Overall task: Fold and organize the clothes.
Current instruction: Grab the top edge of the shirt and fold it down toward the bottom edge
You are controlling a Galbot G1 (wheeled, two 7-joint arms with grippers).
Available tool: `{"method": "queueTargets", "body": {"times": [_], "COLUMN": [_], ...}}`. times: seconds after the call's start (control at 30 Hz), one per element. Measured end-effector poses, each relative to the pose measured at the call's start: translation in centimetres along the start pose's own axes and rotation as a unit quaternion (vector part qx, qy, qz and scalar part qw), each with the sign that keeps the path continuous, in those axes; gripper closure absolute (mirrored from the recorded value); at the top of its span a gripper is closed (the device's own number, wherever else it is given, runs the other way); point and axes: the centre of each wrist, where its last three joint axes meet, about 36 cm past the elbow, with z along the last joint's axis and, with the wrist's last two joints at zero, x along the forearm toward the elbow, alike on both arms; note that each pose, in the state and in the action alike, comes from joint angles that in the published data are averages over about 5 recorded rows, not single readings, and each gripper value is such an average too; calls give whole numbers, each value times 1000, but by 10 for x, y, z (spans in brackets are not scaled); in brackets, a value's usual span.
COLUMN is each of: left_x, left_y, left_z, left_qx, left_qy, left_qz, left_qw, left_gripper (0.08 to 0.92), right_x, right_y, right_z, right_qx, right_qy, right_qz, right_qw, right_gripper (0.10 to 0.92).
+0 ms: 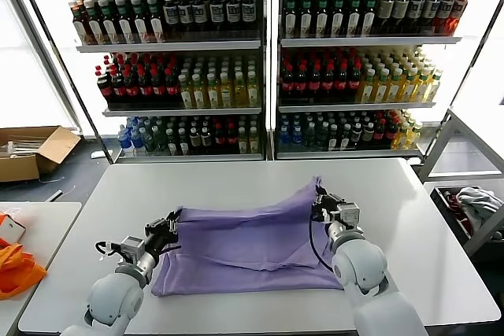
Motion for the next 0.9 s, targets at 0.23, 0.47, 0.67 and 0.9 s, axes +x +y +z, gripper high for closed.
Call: {"method": "queueTargets", "body": {"times": [0.23, 0.47, 0.67, 0.9], "left_x": [23, 40, 50, 58], "left_y": [-6, -19, -23, -24], "left_z": [13, 26, 32, 36], "left_qx": [-4, -8, -15, -21], "left_qy": [8, 18, 22, 25], "left_qz": [0, 7, 3, -3], "left_qw": [1000, 1000, 1000, 999], "left_gripper": [912, 912, 912, 912], "right_x": [30, 45, 54, 56], "right_y": [6, 7, 8, 6], "right_z": [23, 43, 58, 70], "right_qx": [0, 4, 10, 14], "right_qy": [11, 28, 43, 55], "right_qz": [10, 18, 23, 31], "right_qw": [1000, 999, 999, 998], "right_gripper": [914, 914, 914, 914]}}
